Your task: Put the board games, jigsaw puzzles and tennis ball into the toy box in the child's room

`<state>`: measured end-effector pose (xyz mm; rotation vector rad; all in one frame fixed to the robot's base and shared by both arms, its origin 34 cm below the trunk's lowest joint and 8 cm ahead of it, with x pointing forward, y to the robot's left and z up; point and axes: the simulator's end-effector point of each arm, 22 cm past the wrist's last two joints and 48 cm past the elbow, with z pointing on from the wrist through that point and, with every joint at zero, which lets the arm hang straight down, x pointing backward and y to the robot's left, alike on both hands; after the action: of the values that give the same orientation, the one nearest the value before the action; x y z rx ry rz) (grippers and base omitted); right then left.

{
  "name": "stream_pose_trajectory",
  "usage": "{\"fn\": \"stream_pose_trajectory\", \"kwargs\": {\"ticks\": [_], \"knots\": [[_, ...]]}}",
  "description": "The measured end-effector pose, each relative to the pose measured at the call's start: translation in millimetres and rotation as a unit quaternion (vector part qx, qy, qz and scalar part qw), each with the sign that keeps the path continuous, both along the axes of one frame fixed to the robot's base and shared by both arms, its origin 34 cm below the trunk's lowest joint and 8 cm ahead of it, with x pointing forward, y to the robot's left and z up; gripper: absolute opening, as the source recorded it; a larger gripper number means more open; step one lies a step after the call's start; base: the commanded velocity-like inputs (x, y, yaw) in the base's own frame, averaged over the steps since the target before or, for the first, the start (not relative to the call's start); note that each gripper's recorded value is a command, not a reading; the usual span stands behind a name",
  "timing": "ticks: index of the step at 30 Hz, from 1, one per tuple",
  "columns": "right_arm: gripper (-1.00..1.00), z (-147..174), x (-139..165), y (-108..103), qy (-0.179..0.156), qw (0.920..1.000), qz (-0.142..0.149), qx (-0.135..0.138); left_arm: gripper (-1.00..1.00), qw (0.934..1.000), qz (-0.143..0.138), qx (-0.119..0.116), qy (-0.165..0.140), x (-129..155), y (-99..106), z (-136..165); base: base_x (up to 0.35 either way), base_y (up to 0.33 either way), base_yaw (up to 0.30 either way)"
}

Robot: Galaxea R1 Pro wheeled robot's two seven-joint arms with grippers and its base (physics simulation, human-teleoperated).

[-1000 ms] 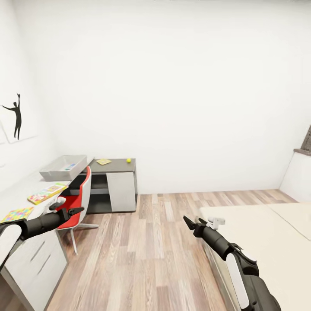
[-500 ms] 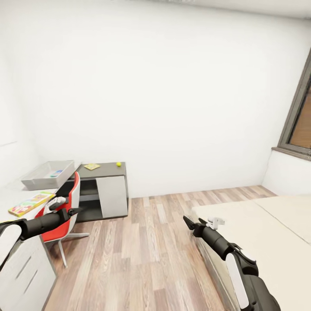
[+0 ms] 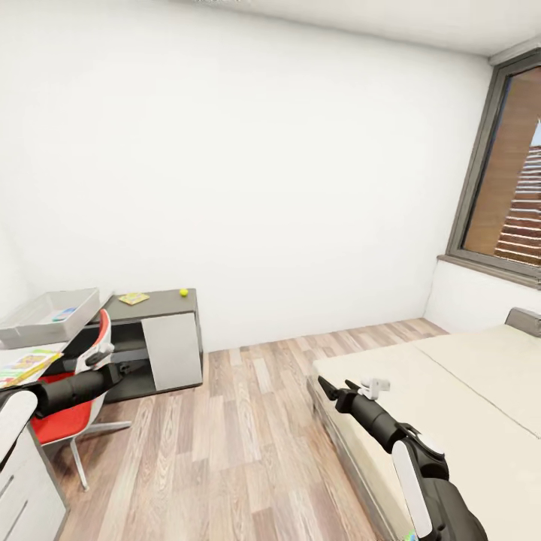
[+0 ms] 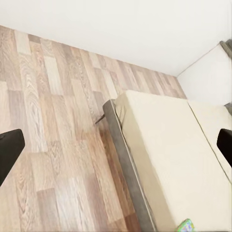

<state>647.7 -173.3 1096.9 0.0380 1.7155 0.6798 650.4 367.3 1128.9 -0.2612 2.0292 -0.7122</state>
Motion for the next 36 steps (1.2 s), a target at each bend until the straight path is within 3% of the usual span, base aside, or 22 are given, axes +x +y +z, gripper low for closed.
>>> {"fn": "stream_pose_trajectory", "kwargs": {"ticks": [12,36], "knots": [[1.0,7,-2,1,-0.007,1.0,0.001,-0.001,1.0,1.0,0.0,0.0,-0.008,-2,0,8,0.0,0.096,-0.215],[1.0,23,-5,1,-0.021,0.9998,0.001,-0.001,1.0,0.9998,-0.001,-0.001,-0.022,-6,-1,24,0.0,0.005,-0.215]]}}
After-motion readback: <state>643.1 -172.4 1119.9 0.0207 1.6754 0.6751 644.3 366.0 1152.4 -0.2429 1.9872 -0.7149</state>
